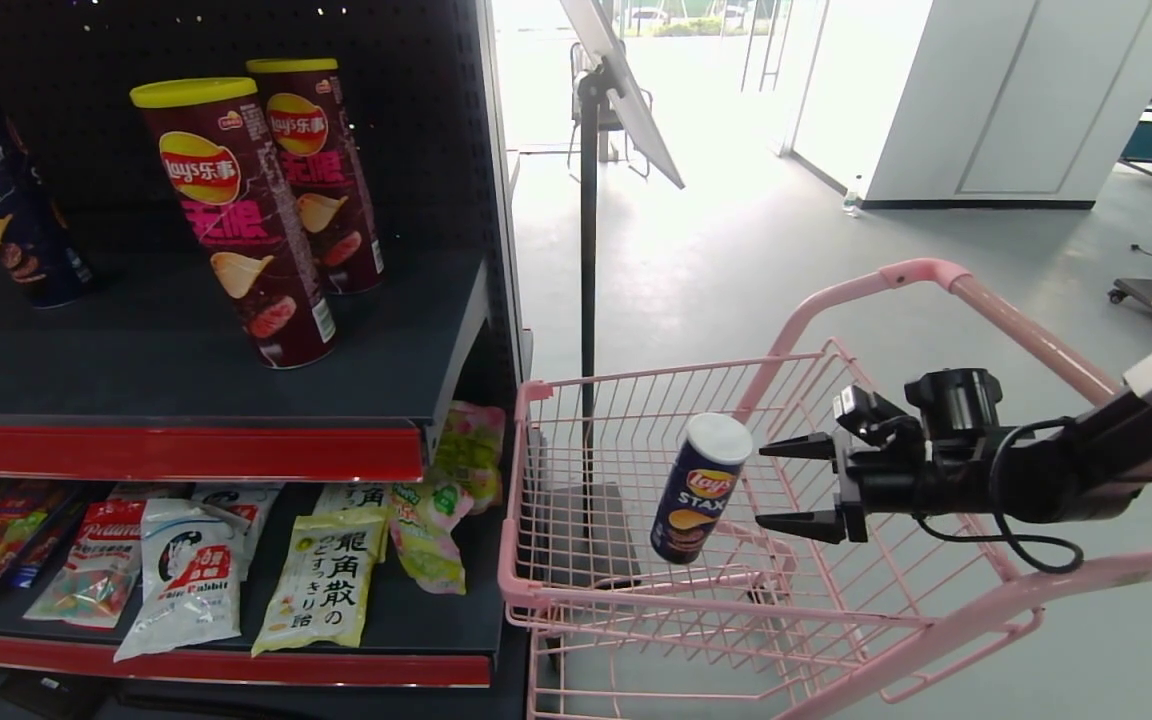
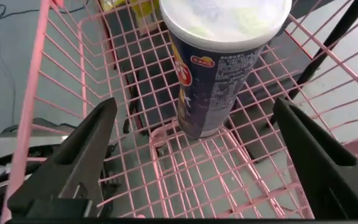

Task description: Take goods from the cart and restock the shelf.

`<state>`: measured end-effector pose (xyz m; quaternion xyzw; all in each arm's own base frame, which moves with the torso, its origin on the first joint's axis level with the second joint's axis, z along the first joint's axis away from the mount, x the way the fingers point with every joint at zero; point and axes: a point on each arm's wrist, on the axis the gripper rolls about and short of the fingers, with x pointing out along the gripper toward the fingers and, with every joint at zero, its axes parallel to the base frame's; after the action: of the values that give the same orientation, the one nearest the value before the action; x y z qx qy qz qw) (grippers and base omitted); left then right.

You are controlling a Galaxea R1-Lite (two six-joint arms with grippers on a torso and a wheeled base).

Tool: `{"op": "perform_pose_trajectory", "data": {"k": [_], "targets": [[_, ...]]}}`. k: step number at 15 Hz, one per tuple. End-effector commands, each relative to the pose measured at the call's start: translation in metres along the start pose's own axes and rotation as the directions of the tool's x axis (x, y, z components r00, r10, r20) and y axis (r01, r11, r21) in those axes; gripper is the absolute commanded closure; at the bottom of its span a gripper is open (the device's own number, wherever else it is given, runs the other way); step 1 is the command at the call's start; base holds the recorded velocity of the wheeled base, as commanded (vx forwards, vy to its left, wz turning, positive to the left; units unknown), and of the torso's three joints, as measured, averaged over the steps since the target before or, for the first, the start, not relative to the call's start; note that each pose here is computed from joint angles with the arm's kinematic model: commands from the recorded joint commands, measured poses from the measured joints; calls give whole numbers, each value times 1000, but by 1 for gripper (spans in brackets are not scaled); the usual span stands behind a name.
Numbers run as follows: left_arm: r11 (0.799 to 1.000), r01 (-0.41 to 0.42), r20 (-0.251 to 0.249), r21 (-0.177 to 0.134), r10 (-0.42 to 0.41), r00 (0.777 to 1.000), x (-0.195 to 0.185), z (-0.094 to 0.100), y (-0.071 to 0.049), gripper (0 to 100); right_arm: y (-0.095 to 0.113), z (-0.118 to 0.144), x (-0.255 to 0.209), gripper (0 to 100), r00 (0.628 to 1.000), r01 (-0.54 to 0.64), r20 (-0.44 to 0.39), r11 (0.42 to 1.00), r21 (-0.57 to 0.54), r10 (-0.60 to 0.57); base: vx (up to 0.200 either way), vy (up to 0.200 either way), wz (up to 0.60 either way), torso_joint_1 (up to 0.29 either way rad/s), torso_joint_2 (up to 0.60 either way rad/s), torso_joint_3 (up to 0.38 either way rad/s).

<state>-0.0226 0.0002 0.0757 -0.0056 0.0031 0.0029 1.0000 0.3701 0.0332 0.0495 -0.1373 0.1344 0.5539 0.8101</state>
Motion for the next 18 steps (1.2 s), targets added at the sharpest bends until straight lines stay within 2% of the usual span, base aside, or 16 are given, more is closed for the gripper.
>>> {"op": "perform_pose_trajectory", "data": {"k": [1, 4, 8, 12, 13, 18], "targets": [[1000, 0, 0, 1, 0, 1000, 0, 0, 0, 0, -11, -22, 24, 0, 999, -27, -19, 999, 29, 28, 0, 0, 0, 0, 0, 0], [1000, 0, 0, 1, 0, 1000, 0, 0, 0, 0, -22, -29, 46, 0, 999, -30, -32, 999, 44, 32, 0, 0, 0, 0, 0, 0], [1000, 0, 0, -1, 0, 1000, 0, 0, 0, 0, -10, 12, 84, 0, 995, -103, 9, 994, -32, 103, 0, 0, 0, 0, 0, 0], [1000, 0, 0, -1, 0, 1000, 0, 0, 0, 0, 1, 49, 98, 0, 990, -127, 49, 990, -60, 130, 0, 0, 0, 0, 0, 0], [1000, 0, 0, 1, 0, 1000, 0, 0, 0, 0, 6, 59, 98, 100, 989, -135, 57, 989, -64, 139, 0, 0, 0, 0, 0, 0], [1000, 0, 0, -1, 0, 1000, 0, 0, 0, 0, 20, 59, 95, 100, 987, -153, 38, 988, -39, 154, 0, 0, 0, 0, 0, 0]]}}
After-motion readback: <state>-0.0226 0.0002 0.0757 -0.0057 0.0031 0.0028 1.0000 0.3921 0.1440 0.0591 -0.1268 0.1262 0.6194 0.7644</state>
